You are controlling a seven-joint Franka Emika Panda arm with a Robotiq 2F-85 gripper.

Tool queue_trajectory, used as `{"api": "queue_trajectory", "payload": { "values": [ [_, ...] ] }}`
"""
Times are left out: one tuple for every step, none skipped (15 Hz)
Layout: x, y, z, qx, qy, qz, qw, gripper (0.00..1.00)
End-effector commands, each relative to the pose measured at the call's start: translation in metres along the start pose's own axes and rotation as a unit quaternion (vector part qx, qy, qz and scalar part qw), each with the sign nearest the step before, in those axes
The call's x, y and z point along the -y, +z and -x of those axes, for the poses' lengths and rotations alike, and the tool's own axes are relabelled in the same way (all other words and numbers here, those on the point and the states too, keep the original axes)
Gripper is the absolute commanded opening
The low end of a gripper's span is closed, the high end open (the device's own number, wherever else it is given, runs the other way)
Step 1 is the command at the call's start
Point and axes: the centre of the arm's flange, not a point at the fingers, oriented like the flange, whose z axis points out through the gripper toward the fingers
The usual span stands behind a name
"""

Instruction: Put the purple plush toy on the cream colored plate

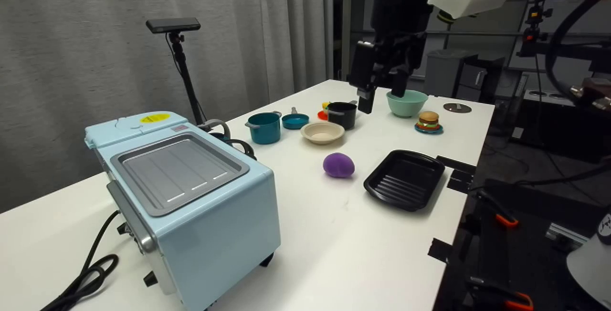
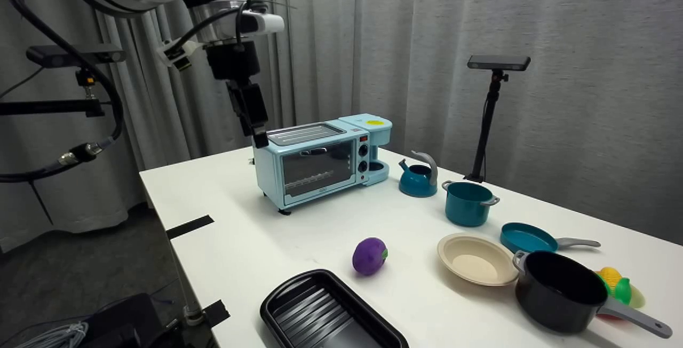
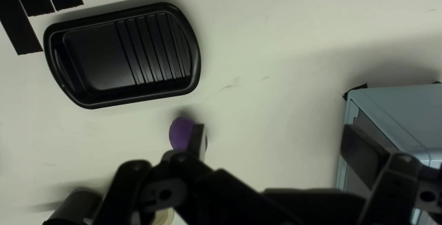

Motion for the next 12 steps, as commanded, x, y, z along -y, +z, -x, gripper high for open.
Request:
{"api": "queue_trajectory", "payload": {
  "values": [
    [0.003, 0.004, -0.002, 0.001, -0.003, 0.002, 1.0000, 1.00],
    [0.004, 0.008, -0.004, 0.003, -0.005, 0.003, 1.0000, 1.00],
    [0.006, 0.010, -0.005, 0.004, -0.007, 0.003, 1.0000, 1.00],
    [0.008, 0.015, -0.008, 0.006, -0.009, 0.004, 0.9999, 1.00],
    [0.010, 0.019, -0.011, 0.009, -0.011, 0.005, 0.9999, 1.00],
    [0.013, 0.025, -0.015, 0.012, -0.013, 0.006, 0.9998, 1.00],
    [0.016, 0.032, -0.019, 0.016, -0.015, 0.008, 0.9997, 1.00],
    [0.019, 0.038, -0.023, 0.020, -0.017, 0.010, 0.9996, 1.00],
    [0.021, 0.046, -0.027, 0.022, -0.019, 0.012, 0.9995, 1.00],
    [0.023, 0.055, -0.032, 0.023, -0.022, 0.014, 0.9994, 1.00],
    [0.025, 0.064, -0.038, 0.025, -0.025, 0.017, 0.9992, 1.00],
    [0.027, 0.074, -0.045, 0.027, -0.027, 0.022, 0.9990, 1.00]
  ]
}}
